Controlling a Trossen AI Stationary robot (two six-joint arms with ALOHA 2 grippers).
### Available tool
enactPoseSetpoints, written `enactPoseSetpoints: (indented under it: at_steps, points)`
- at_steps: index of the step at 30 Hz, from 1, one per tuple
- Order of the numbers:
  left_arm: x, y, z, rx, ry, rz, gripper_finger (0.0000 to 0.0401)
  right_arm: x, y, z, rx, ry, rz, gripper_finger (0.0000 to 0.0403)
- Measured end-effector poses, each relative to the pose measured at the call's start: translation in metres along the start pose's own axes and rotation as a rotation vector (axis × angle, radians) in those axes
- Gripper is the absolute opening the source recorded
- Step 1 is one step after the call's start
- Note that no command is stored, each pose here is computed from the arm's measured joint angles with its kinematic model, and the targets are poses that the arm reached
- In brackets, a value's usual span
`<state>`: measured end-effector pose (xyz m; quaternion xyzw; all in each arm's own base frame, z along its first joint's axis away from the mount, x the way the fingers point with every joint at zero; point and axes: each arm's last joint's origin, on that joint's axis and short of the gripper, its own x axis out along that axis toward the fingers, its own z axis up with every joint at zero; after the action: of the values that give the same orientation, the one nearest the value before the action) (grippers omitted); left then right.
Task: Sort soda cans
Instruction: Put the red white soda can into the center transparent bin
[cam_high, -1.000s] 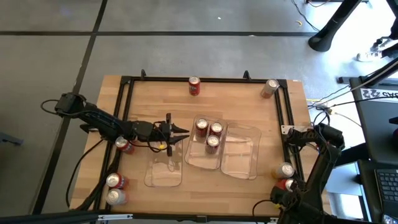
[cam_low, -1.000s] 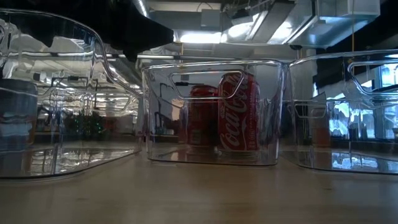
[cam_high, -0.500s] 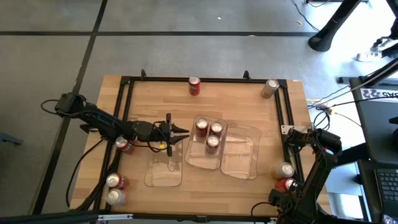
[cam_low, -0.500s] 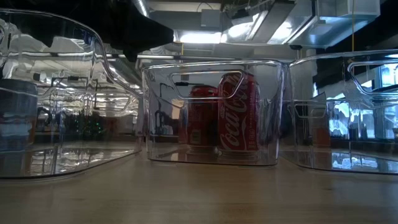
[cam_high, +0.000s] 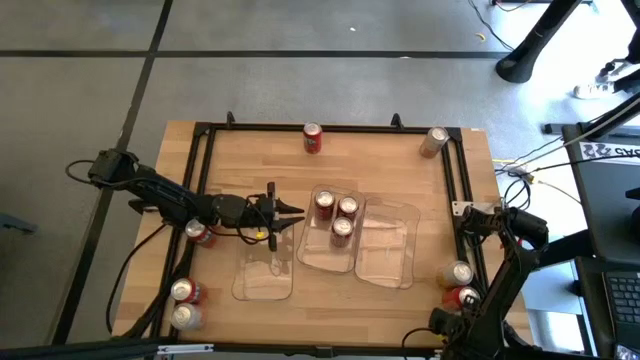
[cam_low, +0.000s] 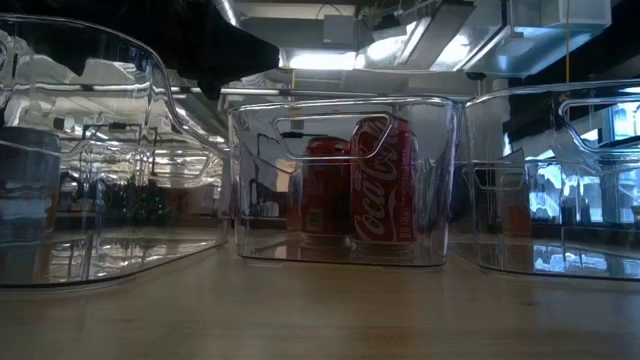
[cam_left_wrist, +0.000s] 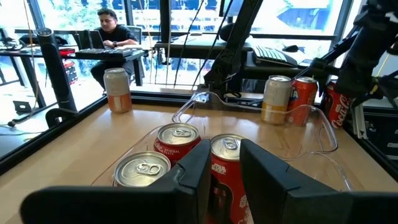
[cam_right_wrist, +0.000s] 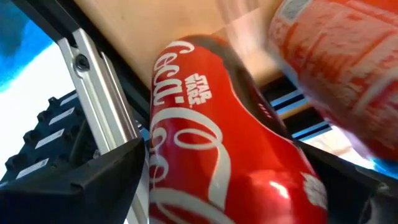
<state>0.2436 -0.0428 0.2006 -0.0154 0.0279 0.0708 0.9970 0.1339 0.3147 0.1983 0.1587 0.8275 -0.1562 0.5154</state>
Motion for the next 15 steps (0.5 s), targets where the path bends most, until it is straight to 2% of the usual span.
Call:
enactPoseSetpoints:
  at_steps: [4, 10, 15]
  points:
    - [0.0, 0.0, 0.0, 0.0, 0.0, 0.0, 0.0076, 0.0026, -0.0007, 0.0007, 0.004, 0.023, -0.002, 0.0363]
    - [0.0, 0.0, 0.0002, -0.001, -0.002, 0.0, 0.0076, 0.0017, -0.001, -0.0001, 0.007, 0.055, -0.003, 0.0293]
    - [0.0, 0.0, 0.0003, -0.001, -0.002, 0.0, 0.0076, -0.0005, -0.0007, 0.0036, 0.032, 0.085, 0.003, 0.0293]
